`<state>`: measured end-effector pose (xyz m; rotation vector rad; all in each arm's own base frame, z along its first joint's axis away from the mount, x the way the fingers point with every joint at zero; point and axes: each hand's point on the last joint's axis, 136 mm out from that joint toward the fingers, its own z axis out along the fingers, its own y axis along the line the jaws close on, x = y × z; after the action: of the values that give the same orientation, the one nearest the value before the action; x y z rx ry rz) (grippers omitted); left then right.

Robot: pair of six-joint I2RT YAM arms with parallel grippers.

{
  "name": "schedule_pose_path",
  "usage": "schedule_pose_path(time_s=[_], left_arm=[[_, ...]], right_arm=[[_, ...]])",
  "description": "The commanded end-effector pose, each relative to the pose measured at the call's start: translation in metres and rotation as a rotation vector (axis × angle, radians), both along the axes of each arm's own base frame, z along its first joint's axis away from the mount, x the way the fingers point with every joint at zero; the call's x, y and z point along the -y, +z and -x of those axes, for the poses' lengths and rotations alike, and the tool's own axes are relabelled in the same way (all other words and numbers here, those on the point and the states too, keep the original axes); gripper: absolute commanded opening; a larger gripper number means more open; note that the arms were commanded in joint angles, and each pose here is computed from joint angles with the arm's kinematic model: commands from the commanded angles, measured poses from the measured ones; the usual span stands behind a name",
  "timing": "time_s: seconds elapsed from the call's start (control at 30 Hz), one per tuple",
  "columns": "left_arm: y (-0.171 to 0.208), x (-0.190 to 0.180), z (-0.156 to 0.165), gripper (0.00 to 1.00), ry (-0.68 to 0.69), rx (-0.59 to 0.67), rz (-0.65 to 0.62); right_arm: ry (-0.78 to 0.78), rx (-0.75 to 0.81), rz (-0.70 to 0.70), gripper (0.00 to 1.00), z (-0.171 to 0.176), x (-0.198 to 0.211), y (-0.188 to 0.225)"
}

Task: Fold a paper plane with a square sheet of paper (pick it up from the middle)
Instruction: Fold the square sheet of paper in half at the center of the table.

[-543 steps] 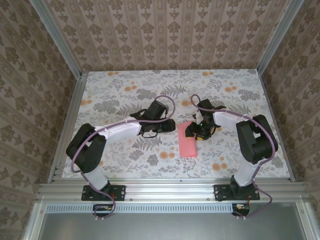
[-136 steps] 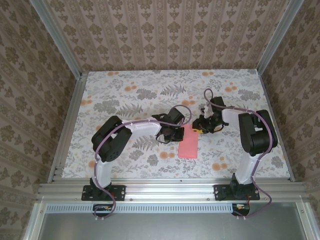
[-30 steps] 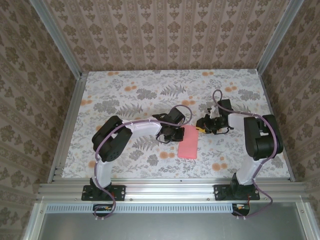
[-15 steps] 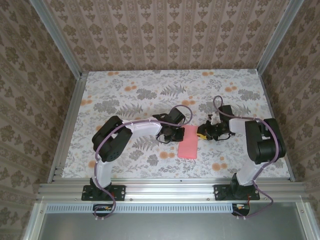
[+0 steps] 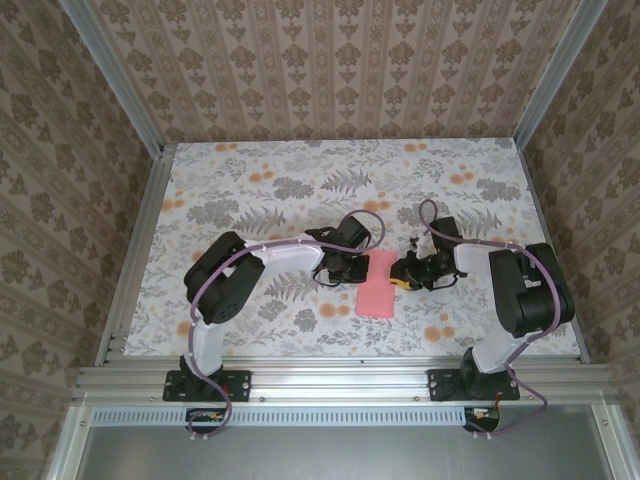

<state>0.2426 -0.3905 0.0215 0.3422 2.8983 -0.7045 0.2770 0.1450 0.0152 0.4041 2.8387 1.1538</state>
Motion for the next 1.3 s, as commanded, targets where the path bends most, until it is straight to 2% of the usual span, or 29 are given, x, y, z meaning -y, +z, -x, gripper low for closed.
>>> schedule_pose_path(time_s=[0.0, 0.3, 0.6, 0.7, 0.93, 1.1, 1.23, 1.27], left_arm=[[-0.023, -0.018, 0.018, 0.02, -0.028, -0.061, -0.105], [-0.023, -0.018, 0.017, 0.02, -0.025, -0.059, -0.104], [-0.024, -0.017, 0.018, 0.02, -0.03, -0.06, -0.101], [-0.024, -0.018, 0.018, 0.02, -0.029, -0.061, -0.102], [-0.023, -0.017, 0.018, 0.02, -0.031, -0.057, -0.102], [-0.023, -0.013, 0.017, 0.03, -0.027, -0.058, -0.089], [-0.023, -0.013, 0.018, 0.02, -0.034, -0.057, -0.091], [-0.023, -0.013, 0.019, 0.02, -0.034, -0.059, -0.092]], right_arm=[[0.013, -0.054, 0.073, 0.24, 0.018, 0.009, -0.017], [0.015, 0.014, -0.061, 0.24, 0.031, -0.01, 0.01], [0.021, -0.067, 0.037, 0.24, 0.053, -0.003, -0.017], [0.023, -0.034, 0.024, 0.24, 0.051, -0.004, -0.005], [0.032, 0.027, -0.106, 0.26, 0.051, -0.024, 0.024], [0.063, -0.01, -0.102, 0.26, 0.057, -0.033, 0.011], [0.047, -0.083, 0.006, 0.26, 0.07, -0.019, -0.019], [0.048, -0.091, -0.004, 0.26, 0.07, -0.02, -0.02]])
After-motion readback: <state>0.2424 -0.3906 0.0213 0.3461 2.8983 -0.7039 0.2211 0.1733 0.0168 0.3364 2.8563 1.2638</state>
